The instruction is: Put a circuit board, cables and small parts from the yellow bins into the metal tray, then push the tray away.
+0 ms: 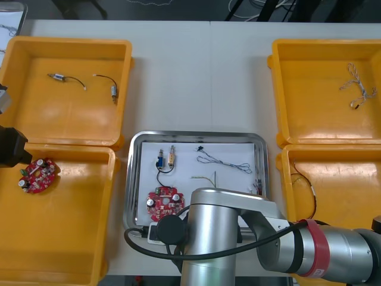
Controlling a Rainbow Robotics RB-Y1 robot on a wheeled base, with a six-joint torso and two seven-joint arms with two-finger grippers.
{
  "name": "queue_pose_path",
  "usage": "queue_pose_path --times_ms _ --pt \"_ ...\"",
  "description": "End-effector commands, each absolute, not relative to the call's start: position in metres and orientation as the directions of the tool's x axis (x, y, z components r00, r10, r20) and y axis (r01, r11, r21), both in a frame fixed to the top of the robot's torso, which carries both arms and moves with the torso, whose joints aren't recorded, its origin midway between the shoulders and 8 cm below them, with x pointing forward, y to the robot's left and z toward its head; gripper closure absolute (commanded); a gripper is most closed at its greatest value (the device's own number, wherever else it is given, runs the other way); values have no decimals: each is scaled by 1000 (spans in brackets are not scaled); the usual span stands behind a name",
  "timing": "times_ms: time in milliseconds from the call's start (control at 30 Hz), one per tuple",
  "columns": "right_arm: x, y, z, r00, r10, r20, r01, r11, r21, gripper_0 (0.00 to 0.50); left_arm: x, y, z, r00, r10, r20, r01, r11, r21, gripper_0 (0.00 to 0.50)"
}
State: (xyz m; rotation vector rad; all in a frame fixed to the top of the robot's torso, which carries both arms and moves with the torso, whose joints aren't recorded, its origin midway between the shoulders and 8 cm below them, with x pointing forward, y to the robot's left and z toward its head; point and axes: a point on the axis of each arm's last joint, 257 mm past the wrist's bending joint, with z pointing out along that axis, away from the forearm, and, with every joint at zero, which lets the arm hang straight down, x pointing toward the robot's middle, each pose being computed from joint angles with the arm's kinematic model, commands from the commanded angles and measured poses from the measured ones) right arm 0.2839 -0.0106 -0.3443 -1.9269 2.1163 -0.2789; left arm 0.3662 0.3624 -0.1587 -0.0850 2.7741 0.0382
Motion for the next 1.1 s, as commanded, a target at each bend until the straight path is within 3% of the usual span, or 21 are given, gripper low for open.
queue_pose_path --times_ms 33,900,933,1000,1100 --pt "271 11 -352 -9 -997 -75 -949 33 -315 0 367 367 -150 -920 1 -391 -18 999 44 0" --pt "278 19 -339 14 -994 -107 -934 25 -356 0 367 367 -150 -920 1 -391 -18 999 44 0" --pt "278 18 -339 14 -994 -106 -935 24 -354 37 367 367 -150 -920 1 -391 -18 999 44 0" --pt "277 18 -339 13 -995 -103 -936 24 -352 241 367 367 -150 -920 1 -391 -18 999 44 0" --pt "278 17 -340 14 -995 -101 -935 23 -354 297 367 367 -150 -920 1 -391 -18 999 44 0"
